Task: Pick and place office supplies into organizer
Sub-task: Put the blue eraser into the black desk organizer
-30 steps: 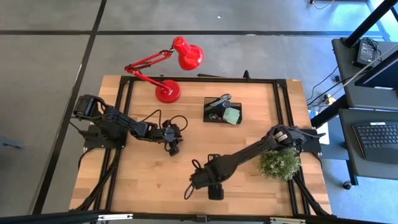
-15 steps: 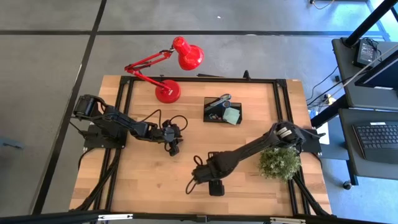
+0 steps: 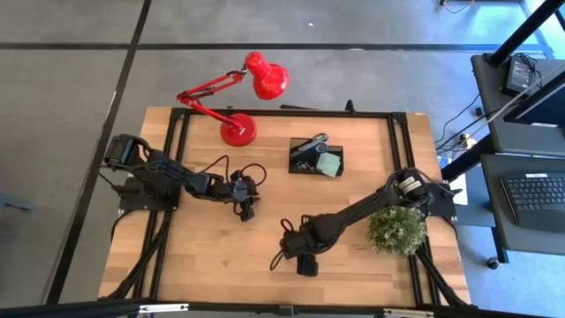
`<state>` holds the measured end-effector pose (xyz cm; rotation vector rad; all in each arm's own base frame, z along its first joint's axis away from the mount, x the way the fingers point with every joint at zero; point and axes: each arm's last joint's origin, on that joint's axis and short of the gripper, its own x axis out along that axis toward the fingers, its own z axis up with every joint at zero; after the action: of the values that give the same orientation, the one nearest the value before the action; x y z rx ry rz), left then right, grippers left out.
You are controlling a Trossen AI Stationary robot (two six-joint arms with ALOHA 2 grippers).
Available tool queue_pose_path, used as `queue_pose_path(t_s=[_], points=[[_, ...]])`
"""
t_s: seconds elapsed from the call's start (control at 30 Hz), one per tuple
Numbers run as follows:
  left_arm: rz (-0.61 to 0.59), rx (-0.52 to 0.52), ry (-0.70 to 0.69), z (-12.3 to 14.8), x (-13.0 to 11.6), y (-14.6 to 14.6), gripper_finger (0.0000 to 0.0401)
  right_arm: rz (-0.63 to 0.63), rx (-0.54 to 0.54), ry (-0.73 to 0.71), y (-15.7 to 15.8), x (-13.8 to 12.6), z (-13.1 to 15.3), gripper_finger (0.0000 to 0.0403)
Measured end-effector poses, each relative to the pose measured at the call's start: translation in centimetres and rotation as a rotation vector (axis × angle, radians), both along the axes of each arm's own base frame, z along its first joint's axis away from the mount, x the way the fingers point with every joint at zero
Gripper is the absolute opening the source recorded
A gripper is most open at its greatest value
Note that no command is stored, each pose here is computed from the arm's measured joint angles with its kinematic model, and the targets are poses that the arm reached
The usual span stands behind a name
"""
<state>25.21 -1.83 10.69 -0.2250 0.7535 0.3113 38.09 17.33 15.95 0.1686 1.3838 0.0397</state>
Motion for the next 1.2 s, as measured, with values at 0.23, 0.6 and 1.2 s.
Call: queue_pose_path(t_s=[0.23, 0.6, 1.2], points=[[-0.029, 0.029, 0.008, 0.0, 0.0, 0.0, 0.0088, -0.018, 0.007, -0.005, -0.2, -0.4, -1.3, 0.0249], [-0.031, 0.031, 0.008, 0.0, 0.0, 0.0, 0.0088, -0.027, 0.003, -0.012, 0.0, -0.5, -1.6, 0.0249], [-0.03, 0.03, 0.008, 0.0, 0.0, 0.0, 0.0088, -0.026, -0.153, 0.024, 0.4, -0.8, -3.9, 0.0233]])
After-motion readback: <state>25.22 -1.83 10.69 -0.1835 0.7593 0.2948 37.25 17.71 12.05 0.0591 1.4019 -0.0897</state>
